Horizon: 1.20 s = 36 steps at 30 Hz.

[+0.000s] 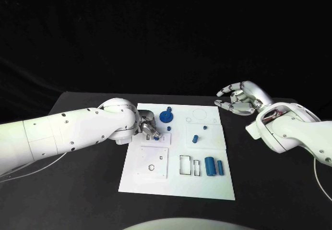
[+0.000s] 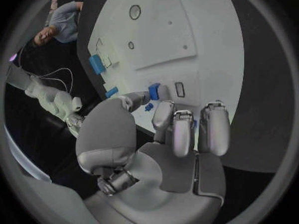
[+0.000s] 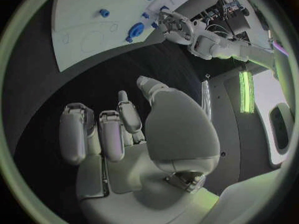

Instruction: Assemble the parts on the task board

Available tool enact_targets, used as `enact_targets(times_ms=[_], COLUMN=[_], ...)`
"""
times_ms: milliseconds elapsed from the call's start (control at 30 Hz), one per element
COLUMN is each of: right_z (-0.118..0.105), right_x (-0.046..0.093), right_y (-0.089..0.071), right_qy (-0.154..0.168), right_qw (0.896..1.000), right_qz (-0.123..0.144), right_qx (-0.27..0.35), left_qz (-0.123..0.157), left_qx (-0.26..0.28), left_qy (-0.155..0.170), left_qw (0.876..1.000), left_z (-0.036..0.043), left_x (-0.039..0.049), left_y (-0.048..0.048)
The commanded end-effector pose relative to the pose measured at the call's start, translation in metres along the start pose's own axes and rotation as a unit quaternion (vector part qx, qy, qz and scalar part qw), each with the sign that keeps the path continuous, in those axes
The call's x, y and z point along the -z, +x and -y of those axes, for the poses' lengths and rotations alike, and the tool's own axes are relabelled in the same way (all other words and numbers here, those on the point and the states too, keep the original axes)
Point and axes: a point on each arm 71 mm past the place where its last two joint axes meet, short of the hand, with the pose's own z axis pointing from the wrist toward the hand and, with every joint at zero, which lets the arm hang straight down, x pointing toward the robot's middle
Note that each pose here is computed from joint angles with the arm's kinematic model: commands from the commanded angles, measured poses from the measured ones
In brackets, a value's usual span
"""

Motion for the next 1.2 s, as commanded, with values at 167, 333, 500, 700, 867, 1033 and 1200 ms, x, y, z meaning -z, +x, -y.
enact_targets(times_ms=[167,333,500,700,867,1033,1200], right_z=[-0.001,-0.001,-0.001,0.000,0.000,0.001,0.002], right_x=[0.000,0.000,0.000,0.000,0.000,0.000,0.000], right_y=[0.000,0.000,0.000,0.000,0.000,0.000,0.001], right_qy=[-0.007,-0.007,-0.007,-0.007,-0.006,-0.006,-0.005], right_qw=[1.000,1.000,1.000,1.000,1.000,1.000,1.000], right_qz=[0.000,0.001,0.002,0.003,0.004,0.005,0.005], right_qx=[0.001,0.001,0.001,0.001,0.001,0.002,0.002], left_qz=[-0.014,-0.013,-0.009,0.001,0.016,0.016,0.017], left_qx=[-0.007,-0.007,-0.005,0.001,0.012,0.039,0.059], left_qy=[0.003,0.002,0.001,0.002,0.009,0.019,0.020], left_qw=[1.000,1.000,1.000,1.000,1.000,0.999,0.998], left_z=[0.0013,0.0003,-0.0019,-0.0042,-0.0020,0.0016,-0.0004], left_x=[-0.0007,-0.0005,0.0006,0.0045,0.0097,0.0142,0.0170], left_y=[0.0031,0.0029,0.0022,-0.0023,-0.0117,-0.0197,-0.0294])
